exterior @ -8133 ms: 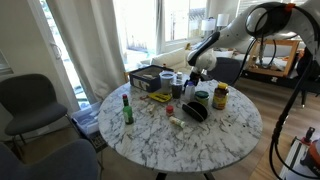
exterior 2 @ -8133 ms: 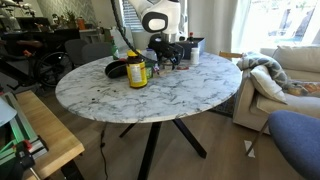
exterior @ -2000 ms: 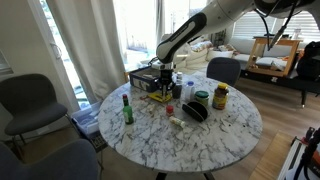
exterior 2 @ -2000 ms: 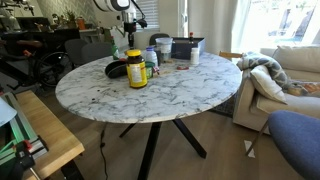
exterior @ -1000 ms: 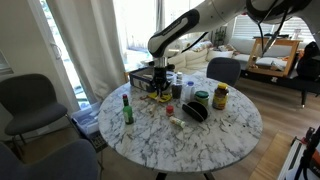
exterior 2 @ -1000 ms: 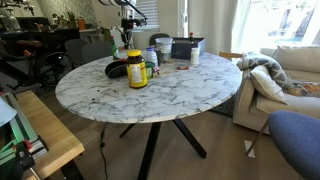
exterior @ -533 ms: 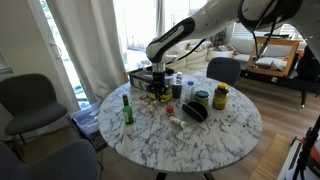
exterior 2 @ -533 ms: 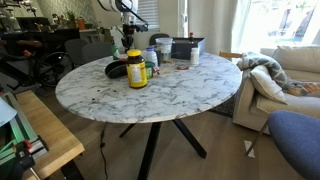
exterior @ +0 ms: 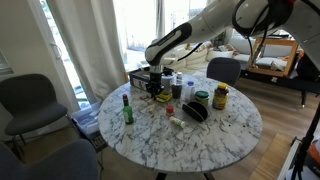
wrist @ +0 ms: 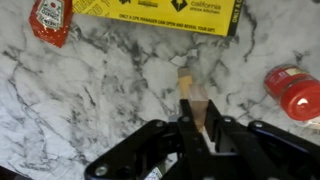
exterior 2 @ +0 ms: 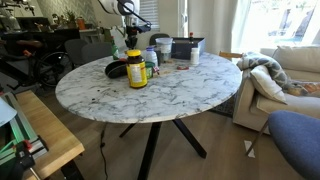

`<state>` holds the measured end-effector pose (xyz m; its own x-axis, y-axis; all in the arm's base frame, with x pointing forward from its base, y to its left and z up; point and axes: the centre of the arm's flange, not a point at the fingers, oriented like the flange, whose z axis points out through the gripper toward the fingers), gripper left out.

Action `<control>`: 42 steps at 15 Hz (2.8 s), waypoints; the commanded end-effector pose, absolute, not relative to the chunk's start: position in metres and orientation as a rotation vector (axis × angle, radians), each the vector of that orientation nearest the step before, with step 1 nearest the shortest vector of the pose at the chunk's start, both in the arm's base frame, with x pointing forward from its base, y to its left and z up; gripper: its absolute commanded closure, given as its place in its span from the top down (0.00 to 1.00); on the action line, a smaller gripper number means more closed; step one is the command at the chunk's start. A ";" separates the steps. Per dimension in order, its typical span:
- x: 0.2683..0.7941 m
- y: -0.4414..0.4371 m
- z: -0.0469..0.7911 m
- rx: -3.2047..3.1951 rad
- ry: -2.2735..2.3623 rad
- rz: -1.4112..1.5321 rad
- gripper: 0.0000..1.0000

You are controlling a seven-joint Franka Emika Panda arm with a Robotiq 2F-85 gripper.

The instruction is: Move the brown object to the left

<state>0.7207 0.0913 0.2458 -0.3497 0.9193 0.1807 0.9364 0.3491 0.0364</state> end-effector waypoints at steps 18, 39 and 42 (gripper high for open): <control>0.718 0.107 0.228 -1.475 -2.611 -0.278 0.04; 0.716 0.088 0.218 -1.430 -2.639 -0.257 0.04; 0.716 0.089 0.219 -1.434 -2.632 -0.258 0.04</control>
